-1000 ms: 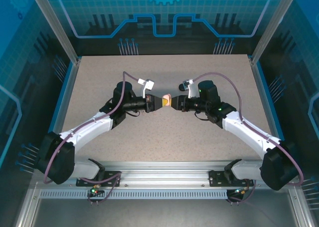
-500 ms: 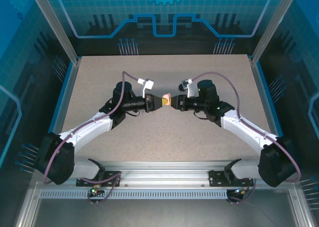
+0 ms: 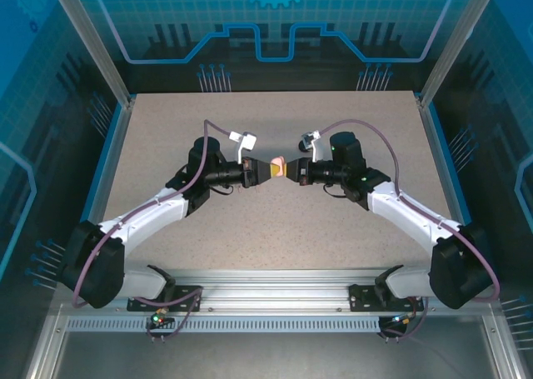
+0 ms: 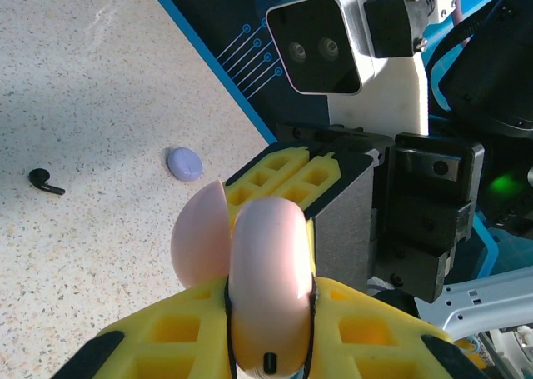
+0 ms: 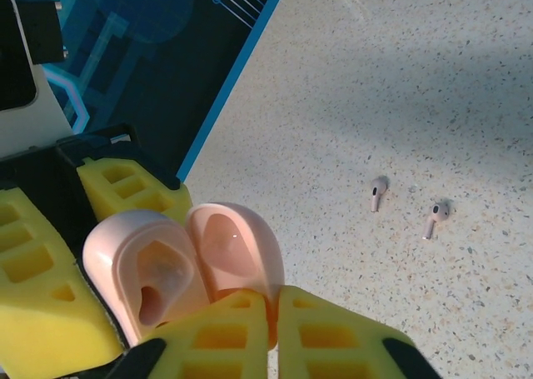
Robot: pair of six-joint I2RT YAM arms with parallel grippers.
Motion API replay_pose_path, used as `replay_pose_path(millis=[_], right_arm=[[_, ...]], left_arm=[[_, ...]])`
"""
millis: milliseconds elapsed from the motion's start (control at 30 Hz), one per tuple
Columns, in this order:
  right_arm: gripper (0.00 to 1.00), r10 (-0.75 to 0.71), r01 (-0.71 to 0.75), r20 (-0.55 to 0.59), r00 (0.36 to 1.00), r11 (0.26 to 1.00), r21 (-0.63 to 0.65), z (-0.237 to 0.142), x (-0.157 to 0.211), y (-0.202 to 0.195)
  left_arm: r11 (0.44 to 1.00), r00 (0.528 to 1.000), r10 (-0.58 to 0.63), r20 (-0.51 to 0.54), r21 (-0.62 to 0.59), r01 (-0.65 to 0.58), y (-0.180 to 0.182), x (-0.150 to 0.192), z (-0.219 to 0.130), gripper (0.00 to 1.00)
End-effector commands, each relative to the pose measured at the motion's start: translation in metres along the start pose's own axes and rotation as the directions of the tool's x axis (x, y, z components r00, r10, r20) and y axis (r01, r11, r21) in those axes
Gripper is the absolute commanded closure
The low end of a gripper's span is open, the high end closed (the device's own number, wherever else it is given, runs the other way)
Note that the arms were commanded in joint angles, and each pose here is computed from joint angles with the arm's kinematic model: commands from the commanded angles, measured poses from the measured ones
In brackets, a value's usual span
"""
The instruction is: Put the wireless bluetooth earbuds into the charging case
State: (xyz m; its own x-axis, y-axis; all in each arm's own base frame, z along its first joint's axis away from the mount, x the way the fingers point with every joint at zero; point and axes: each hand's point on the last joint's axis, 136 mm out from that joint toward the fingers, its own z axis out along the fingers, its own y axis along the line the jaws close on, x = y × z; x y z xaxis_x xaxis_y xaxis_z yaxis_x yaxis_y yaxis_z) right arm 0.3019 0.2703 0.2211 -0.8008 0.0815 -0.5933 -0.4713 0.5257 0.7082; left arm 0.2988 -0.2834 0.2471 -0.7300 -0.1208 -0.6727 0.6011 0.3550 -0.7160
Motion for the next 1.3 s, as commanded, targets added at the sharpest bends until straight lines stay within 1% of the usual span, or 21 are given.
replay_pose_path(millis=[0, 100, 167, 200, 233, 267, 300, 367, 400, 467, 533, 633, 700, 833, 900, 1000, 1100, 1267], right_arm=[[0.94, -0.034, 0.035, 0.024, 0.999, 0.999, -0.023, -0.003, -0.015, 0.008], [0.99, -0.031, 0.031, 0.027, 0.999, 1.0, 0.0, -0.005, -0.016, 0.004], [1.0, -0.03, 0.03, 0.032, 0.999, 0.999, 0.016, -0.006, -0.017, 0.002], [1.0, -0.028, 0.027, 0.034, 0.999, 0.999, 0.03, -0.007, -0.018, -0.001], [1.0, -0.029, 0.027, 0.038, 0.999, 0.999, 0.042, -0.008, -0.019, -0.003], [1.0, -0.027, 0.025, 0.037, 0.999, 0.998, 0.054, -0.009, -0.02, -0.006], [1.0, -0.033, 0.031, 0.038, 0.999, 0.997, 0.07, -0.01, -0.022, -0.008], [1.0, -0.049, 0.045, 0.028, 0.998, 0.991, 0.127, -0.013, -0.024, -0.016], [1.0, -0.066, 0.062, 0.019, 0.998, 0.985, 0.162, -0.015, -0.026, -0.02], [1.0, -0.101, 0.099, -0.003, 0.995, 0.968, 0.229, -0.017, -0.028, -0.03], [1.0, -0.151, 0.154, -0.033, 0.988, 0.947, 0.283, -0.019, -0.031, -0.038], [1.0, -0.246, 0.263, -0.095, 0.965, 0.901, 0.345, -0.023, -0.035, -0.049], [1.0, -0.313, 0.345, -0.146, 0.939, 0.861, 0.373, -0.024, -0.037, -0.055], [1.0, -0.42, 0.471, -0.216, 0.882, 0.806, 0.359, -0.022, -0.039, -0.058], [1.0, -0.446, 0.502, -0.234, 0.864, 0.794, 0.343, -0.02, -0.041, -0.056], [1.0, -0.468, 0.531, -0.259, 0.845, 0.793, 0.299, -0.016, -0.042, -0.049], [1.0, -0.484, 0.553, -0.29, 0.826, 0.795, 0.248, -0.011, -0.039, -0.041], [1.0, -0.497, 0.574, -0.332, 0.802, 0.795, 0.195, -0.001, -0.031, -0.033]], left_arm=[[0.998, 0.999, 0.032, 0.018, 0.051, -0.033, -0.015, -0.004, -0.003, 1.0], [0.999, 0.999, 0.03, 0.02, 0.043, -0.031, -0.013, -0.004, -0.003, 1.0], [0.999, 0.999, 0.025, 0.025, 0.02, -0.025, -0.008, -0.004, -0.003, 1.0], [1.0, 0.999, 0.024, 0.026, 0.012, -0.025, -0.007, -0.004, -0.003, 0.95], [1.0, 0.999, 0.024, 0.027, 0.002, -0.024, -0.005, -0.004, -0.003, 0.84], [1.0, 0.999, 0.022, 0.027, -0.012, -0.021, -0.003, -0.004, -0.003, 0.63], [0.999, 0.999, 0.025, 0.032, -0.027, -0.024, -0.001, -0.006, -0.004, 0.46], [0.997, 0.999, 0.038, 0.037, -0.064, -0.035, 0.003, -0.008, -0.007, 0.26], [0.995, 0.998, 0.045, 0.037, -0.086, -0.042, 0.005, -0.01, -0.009, 0.2], [0.993, 0.998, 0.058, 0.028, -0.107, -0.055, 0.007, -0.015, -0.014, 0.11], [0.991, 0.998, 0.062, 0.017, -0.123, -0.06, 0.012, -0.021, -0.02, 0.06], [0.99, 0.997, 0.068, -0.031, -0.124, -0.071, 0.015, -0.029, -0.028, 0.03], [0.991, 0.994, 0.064, -0.084, -0.116, -0.074, 0.017, -0.029, -0.03, 0.01], [0.995, 0.974, 0.055, -0.218, -0.067, -0.071, 0.018, -0.021, -0.026, 0.01], [0.997, 0.957, 0.045, -0.287, -0.05, -0.062, 0.022, -0.014, -0.022, 0.01], [0.998, 0.933, 0.031, -0.36, -0.036, -0.047, 0.029, -0.006, -0.017, 0.01], [0.999, 0.917, 0.02, -0.398, -0.023, -0.032, 0.034, -0.003, -0.012, 0.02], [1.0, 0.902, 0.007, -0.433, 0.018, 0.001, 0.035, -0.005, -0.004, 0.11]])
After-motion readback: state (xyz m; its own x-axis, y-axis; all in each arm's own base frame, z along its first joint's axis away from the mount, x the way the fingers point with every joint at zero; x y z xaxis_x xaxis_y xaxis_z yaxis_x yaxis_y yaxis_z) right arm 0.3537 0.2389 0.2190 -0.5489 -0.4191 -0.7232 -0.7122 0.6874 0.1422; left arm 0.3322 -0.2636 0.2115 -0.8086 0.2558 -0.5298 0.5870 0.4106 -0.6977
